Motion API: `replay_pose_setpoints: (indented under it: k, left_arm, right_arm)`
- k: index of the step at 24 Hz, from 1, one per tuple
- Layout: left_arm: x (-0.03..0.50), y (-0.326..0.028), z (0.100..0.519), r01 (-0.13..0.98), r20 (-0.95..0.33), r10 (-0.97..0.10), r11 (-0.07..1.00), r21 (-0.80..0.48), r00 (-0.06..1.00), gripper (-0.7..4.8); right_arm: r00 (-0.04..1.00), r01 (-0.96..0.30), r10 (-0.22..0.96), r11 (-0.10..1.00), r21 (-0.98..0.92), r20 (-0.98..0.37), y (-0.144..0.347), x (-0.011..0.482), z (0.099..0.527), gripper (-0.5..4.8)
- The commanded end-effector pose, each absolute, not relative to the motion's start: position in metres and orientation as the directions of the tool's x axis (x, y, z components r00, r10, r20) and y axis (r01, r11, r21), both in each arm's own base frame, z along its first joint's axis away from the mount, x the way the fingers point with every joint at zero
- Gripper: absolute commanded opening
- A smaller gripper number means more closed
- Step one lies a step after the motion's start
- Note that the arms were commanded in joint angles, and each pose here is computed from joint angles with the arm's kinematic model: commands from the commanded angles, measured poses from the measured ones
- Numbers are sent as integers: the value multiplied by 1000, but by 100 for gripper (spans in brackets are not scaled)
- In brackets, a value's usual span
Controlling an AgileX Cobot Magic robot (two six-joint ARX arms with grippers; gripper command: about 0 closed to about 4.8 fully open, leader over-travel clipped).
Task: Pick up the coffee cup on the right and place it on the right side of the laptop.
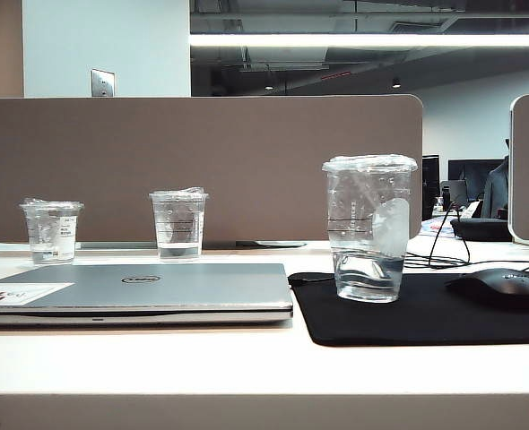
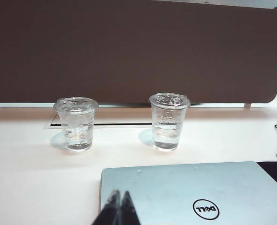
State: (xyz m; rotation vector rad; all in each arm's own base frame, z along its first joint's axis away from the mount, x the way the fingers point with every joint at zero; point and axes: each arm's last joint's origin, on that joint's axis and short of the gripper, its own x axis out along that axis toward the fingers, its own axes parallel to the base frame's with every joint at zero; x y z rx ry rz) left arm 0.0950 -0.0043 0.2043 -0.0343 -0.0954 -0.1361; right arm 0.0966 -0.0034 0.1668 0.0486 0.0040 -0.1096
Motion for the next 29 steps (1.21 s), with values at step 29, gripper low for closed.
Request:
replay_pose_setpoints:
  k: [29]
  left_arm:
    - [97,-1,172,35,70,-34,999,-13,997,-5]
  right_arm:
    - [993,113,-114,992,54,17,-4,96,170,25]
